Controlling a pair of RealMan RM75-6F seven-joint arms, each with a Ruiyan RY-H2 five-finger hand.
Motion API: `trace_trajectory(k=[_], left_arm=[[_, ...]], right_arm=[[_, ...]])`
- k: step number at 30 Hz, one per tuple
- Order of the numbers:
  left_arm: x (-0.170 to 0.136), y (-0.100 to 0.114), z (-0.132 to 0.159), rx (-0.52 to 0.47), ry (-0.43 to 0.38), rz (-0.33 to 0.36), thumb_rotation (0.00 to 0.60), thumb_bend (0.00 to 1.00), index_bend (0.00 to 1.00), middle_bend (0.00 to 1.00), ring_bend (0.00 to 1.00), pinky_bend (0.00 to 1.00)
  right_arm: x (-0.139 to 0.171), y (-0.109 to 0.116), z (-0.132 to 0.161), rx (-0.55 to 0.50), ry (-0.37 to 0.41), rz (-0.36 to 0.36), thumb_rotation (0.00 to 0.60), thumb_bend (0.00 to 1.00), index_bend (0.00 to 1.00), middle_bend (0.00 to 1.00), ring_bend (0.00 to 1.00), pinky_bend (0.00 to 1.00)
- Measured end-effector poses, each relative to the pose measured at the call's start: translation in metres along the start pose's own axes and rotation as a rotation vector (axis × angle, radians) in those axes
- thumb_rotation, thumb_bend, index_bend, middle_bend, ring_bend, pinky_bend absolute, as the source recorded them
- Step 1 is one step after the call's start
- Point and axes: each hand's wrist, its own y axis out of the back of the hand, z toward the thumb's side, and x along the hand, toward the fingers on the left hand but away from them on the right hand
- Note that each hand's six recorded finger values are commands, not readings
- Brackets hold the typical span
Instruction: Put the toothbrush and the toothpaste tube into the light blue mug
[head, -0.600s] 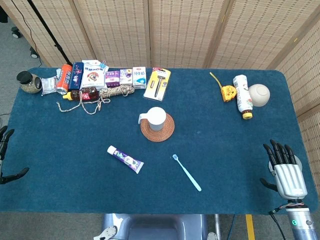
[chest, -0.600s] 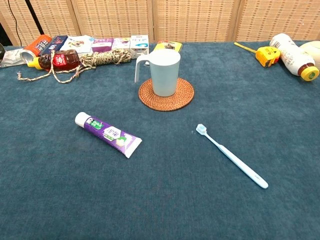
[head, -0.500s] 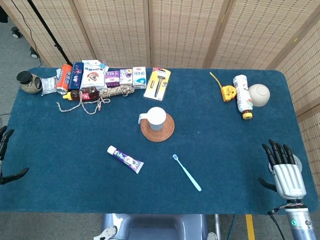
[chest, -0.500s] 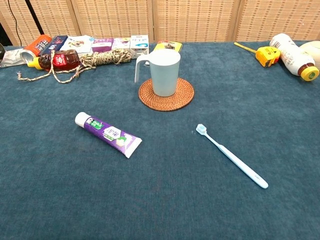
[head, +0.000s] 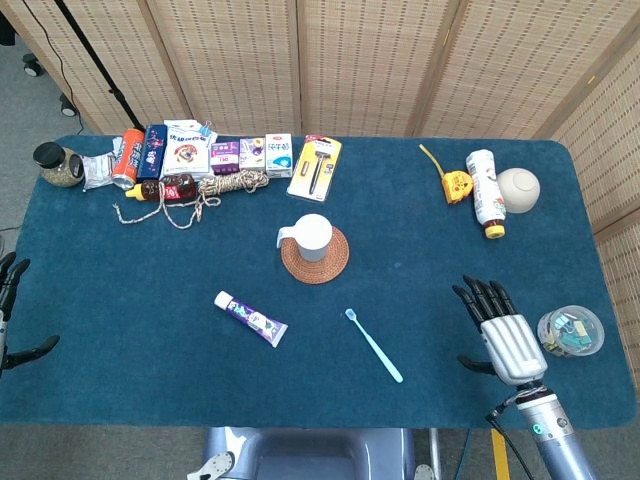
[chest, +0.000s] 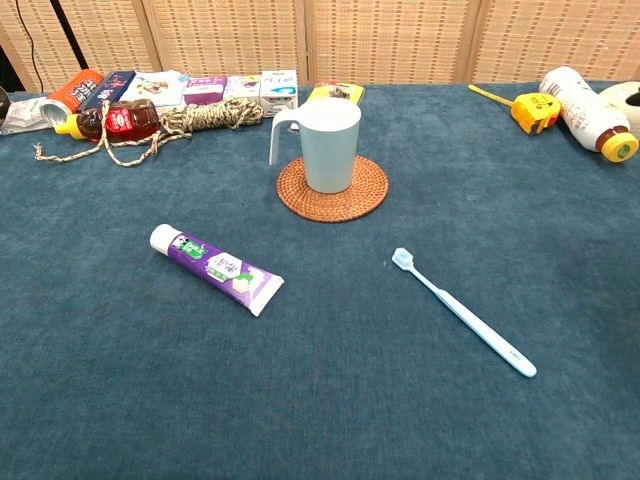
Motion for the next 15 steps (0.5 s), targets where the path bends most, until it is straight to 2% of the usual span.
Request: trace_trajectory(k=[5, 15], left_arm=[[0.004, -0.002, -0.001, 0.004, 0.012, -0.008, 0.6, 0.0, 0.0, 0.0, 0.0, 0.0], [0.007, -0.005, -0.002, 0.008, 0.018, -0.02, 0.6, 0.0, 0.0, 0.0, 0.0, 0.0]], right_arm=[[-0.011, -0.004, 0.028, -0.001, 0.032, 0.009, 0.6, 0.0, 0.03, 0.0, 0.0, 0.0], [-0.027, -0.045, 0.091, 0.033, 0.121, 0.093, 0.6, 0.0, 0.06, 0.0, 0.0, 0.0]])
